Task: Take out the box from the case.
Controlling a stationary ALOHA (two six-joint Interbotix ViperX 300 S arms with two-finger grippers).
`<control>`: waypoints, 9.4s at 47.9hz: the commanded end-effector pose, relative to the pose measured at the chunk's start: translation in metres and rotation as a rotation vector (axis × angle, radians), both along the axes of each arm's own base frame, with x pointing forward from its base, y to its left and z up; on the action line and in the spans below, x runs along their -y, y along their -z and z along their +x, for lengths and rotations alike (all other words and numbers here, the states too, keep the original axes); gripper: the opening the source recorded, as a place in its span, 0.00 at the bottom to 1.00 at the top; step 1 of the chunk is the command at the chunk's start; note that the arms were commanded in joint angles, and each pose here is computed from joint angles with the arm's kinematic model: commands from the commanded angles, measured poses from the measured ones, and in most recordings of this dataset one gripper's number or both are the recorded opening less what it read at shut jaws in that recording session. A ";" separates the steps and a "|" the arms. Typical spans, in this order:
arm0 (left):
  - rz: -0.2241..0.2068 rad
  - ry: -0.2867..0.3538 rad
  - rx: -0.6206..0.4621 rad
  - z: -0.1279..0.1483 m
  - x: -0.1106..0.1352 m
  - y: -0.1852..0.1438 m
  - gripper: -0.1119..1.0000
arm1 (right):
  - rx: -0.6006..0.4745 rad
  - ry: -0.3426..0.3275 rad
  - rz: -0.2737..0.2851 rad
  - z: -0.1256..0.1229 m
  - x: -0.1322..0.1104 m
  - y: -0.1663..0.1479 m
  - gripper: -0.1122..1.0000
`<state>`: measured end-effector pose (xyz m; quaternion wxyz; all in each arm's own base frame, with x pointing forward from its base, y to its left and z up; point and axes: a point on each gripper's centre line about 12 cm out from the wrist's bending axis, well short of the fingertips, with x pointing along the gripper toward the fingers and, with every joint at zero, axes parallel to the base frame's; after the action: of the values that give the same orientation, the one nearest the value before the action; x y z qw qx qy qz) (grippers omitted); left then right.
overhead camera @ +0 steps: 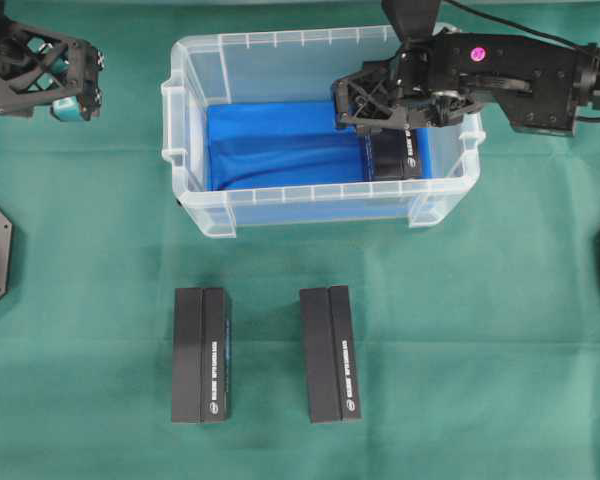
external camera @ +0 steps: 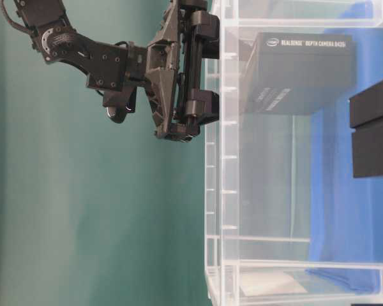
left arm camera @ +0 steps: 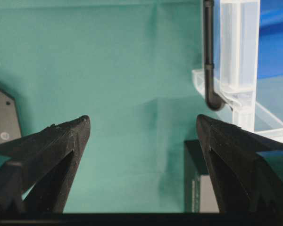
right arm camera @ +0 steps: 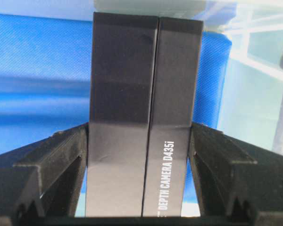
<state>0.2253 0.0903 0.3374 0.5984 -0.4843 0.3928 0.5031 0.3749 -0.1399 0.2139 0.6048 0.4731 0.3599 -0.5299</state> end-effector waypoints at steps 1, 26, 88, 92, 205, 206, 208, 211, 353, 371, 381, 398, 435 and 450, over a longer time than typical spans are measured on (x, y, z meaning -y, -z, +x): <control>0.009 0.003 0.021 -0.001 0.000 -0.006 0.93 | 0.041 0.003 -0.018 0.004 0.003 -0.016 0.69; 0.010 0.004 0.023 -0.001 0.000 -0.006 0.93 | 0.049 0.032 -0.055 -0.003 0.002 -0.078 0.69; 0.015 0.026 0.035 0.002 0.004 -0.004 0.93 | 0.086 0.023 -0.100 -0.017 -0.020 -0.174 0.69; 0.013 0.027 0.034 0.002 0.005 -0.004 0.93 | 0.086 0.023 -0.100 -0.017 -0.020 -0.174 0.69; 0.011 0.029 0.023 0.001 0.005 -0.001 0.93 | 0.031 -0.027 0.035 -0.028 -0.244 -0.156 0.69; 0.011 0.029 0.023 0.001 0.005 -0.001 0.93 | 0.027 -0.027 0.033 -0.028 -0.244 -0.155 0.69; 0.011 0.029 0.023 0.001 0.005 -0.001 0.93 | 0.019 -0.027 0.030 -0.028 -0.244 -0.152 0.69; 0.011 0.029 0.023 0.001 0.005 -0.001 0.93 | 0.003 -0.023 0.028 -0.028 -0.245 -0.145 0.69; 0.011 0.043 0.030 0.003 0.009 -0.001 0.93 | -0.005 0.019 0.050 -0.042 -0.235 -0.101 0.93; 0.009 0.044 0.026 0.003 0.009 -0.001 0.93 | -0.010 0.013 0.070 -0.054 -0.237 -0.105 0.93; 0.007 0.044 0.026 0.004 0.011 0.000 0.93 | -0.019 0.004 0.077 -0.081 -0.239 -0.114 0.93; 0.002 0.039 0.030 0.005 0.015 0.000 0.93 | -0.018 -0.011 0.121 -0.132 -0.248 -0.118 0.93; -0.002 0.059 0.037 0.009 0.023 0.000 0.93 | 0.000 -0.013 0.104 -0.159 -0.216 -0.123 0.93; -0.002 0.062 0.037 0.009 0.024 0.000 0.93 | -0.001 -0.014 0.063 -0.168 -0.160 -0.130 0.93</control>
<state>0.2341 0.0666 0.3319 0.6136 -0.4798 0.4042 0.4795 0.2093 0.0317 0.3386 0.5923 0.4855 0.3884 -0.5126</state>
